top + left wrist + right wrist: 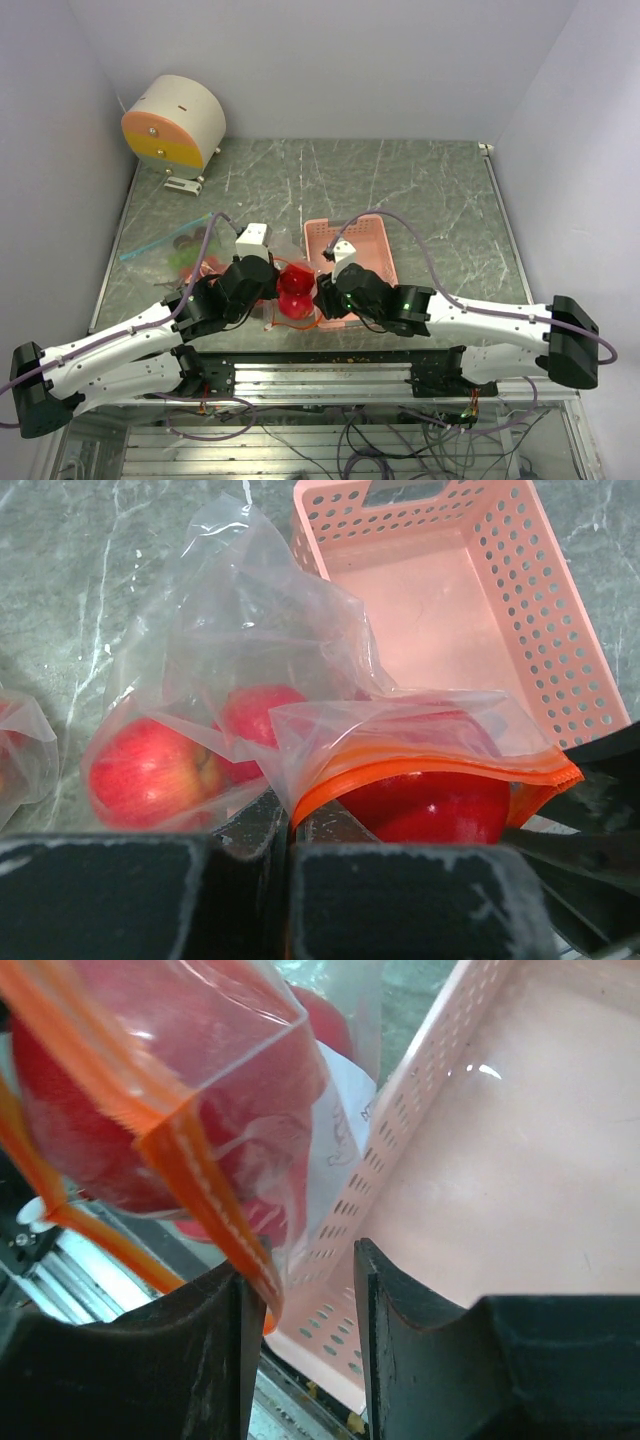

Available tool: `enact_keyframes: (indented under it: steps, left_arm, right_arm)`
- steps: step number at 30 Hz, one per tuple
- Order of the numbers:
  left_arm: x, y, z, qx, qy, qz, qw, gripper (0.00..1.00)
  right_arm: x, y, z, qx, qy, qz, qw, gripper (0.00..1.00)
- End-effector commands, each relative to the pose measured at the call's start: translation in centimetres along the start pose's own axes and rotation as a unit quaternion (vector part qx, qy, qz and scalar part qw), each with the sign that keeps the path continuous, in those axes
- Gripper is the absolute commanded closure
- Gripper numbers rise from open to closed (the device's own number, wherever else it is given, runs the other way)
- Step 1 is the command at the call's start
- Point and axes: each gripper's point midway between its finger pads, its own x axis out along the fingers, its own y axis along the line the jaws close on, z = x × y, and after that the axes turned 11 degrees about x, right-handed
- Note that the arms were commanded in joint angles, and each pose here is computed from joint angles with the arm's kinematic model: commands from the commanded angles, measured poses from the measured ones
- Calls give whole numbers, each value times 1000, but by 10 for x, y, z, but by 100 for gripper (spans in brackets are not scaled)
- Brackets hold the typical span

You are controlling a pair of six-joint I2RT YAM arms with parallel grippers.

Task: Place the food in the zip-top bag and seal the zipper
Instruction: Adjust the zipper food storage bag at the center of the board.

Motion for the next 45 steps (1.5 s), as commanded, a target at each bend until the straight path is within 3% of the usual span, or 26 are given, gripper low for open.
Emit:
enact_keyframes:
  steps: [1, 4, 7, 11, 14, 16, 18, 20, 21, 26, 30, 39, 45]
  left_arm:
    - [-3, -7, 20, -15, -28, -16, 999, 93]
    - [-5, -5, 21, -17, -32, -14, 999, 93]
    - [-5, -2, 19, -14, -32, -8, 999, 93]
    - [-8, 5, 16, -6, -24, 7, 1000, 92]
    - [-22, 9, 26, -2, -33, -2, 999, 80]
    - [-37, 12, 38, -3, -49, -17, 999, 67]
    - [-55, 12, 49, -5, -69, -43, 997, 40]
    - [-72, 13, 58, -11, -89, -71, 993, 4]
    - [-80, 13, 62, -14, -98, -83, 992, 0]
    - [-107, 17, 62, -24, -123, -128, 984, 1]
    - [-111, 16, 49, -20, -110, -148, 983, 1]
    - [-104, 2, 42, -10, -93, -171, 981, 10]
    - [-84, 1, 32, -18, -64, -139, 988, 12]
  right_arm:
    - [11, -3, 16, 0, -33, -30, 999, 62]
    - [16, -2, 20, -1, -39, -39, 998, 72]
    - [17, 1, 30, 7, -46, -49, 998, 100]
    - [13, 12, 49, 14, -48, -57, 997, 100]
    - [12, 22, 63, 23, -49, -55, 997, 100]
    - [15, 24, 69, 31, -45, -53, 997, 100]
    - [18, 25, 77, 46, -45, -49, 997, 100]
    - [23, 22, 83, 65, -42, -45, 996, 100]
    - [26, 20, 86, 78, -37, -40, 995, 100]
    - [35, 16, 104, 165, -25, 22, 986, 100]
    - [34, 26, 129, 230, -33, 78, 969, 100]
    - [31, 36, 179, 412, -67, 177, 891, 100]
    - [26, 41, 196, 446, -91, 202, 867, 100]
